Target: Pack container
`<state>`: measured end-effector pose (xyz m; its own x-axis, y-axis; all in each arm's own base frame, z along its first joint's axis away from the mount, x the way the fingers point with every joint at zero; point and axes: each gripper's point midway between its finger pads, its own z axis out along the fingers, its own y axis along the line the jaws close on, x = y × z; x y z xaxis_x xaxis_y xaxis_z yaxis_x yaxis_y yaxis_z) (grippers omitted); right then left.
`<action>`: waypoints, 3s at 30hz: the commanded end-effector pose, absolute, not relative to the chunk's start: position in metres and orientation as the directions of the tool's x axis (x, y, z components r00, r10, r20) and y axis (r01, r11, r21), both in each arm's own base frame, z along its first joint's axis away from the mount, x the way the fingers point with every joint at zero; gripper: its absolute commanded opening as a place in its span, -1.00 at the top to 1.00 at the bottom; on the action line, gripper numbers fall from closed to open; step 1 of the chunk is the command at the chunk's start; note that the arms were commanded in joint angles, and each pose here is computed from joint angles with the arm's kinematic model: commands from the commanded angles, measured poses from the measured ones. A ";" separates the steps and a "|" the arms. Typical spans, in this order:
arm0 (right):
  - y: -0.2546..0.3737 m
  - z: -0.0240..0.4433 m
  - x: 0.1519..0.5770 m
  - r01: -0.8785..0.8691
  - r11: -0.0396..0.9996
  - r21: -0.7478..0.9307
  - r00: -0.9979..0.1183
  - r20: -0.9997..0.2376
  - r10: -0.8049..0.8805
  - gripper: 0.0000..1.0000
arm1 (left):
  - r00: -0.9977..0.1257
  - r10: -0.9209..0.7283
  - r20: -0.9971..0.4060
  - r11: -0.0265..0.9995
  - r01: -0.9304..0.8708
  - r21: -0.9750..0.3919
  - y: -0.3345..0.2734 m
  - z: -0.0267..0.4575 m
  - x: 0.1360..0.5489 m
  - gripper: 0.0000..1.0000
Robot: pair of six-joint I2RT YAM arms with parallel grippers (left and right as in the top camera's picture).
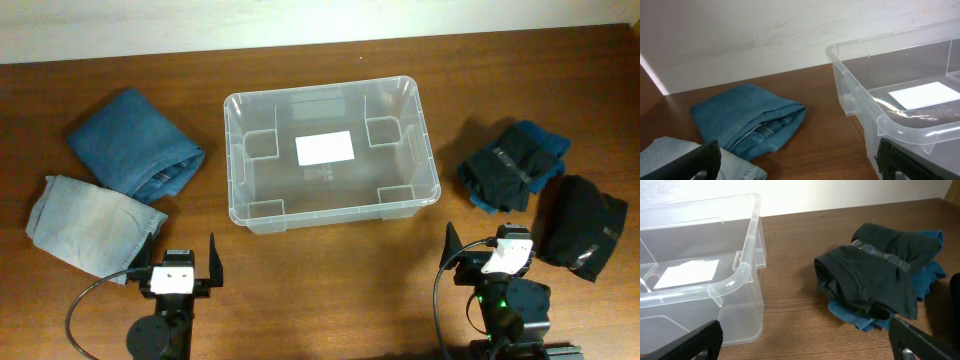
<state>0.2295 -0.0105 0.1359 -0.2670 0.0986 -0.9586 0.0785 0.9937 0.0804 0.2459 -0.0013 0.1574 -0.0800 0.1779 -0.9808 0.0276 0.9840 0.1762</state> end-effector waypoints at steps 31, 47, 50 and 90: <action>-0.011 0.134 0.229 0.078 0.994 0.074 -0.267 -0.959 0.093 -0.97 | -0.083 0.194 -0.977 0.981 0.031 0.192 -0.002 0.156 0.246 -0.99; 0.009 0.138 0.230 -0.026 0.990 0.141 -0.262 -0.956 0.130 -0.97 | -0.071 0.162 -0.984 0.986 0.041 0.160 -0.004 0.158 0.246 -0.99; 0.008 0.146 0.230 -0.014 0.984 0.179 -0.249 -0.953 0.170 -0.97 | -0.062 0.060 -0.996 0.998 0.029 0.058 -0.004 0.167 0.245 -0.99; -0.141 0.120 0.356 0.356 0.831 0.428 -0.855 -0.209 0.474 -0.85 | -0.732 -0.032 -0.680 0.999 -0.023 -0.023 0.001 0.216 0.322 -0.99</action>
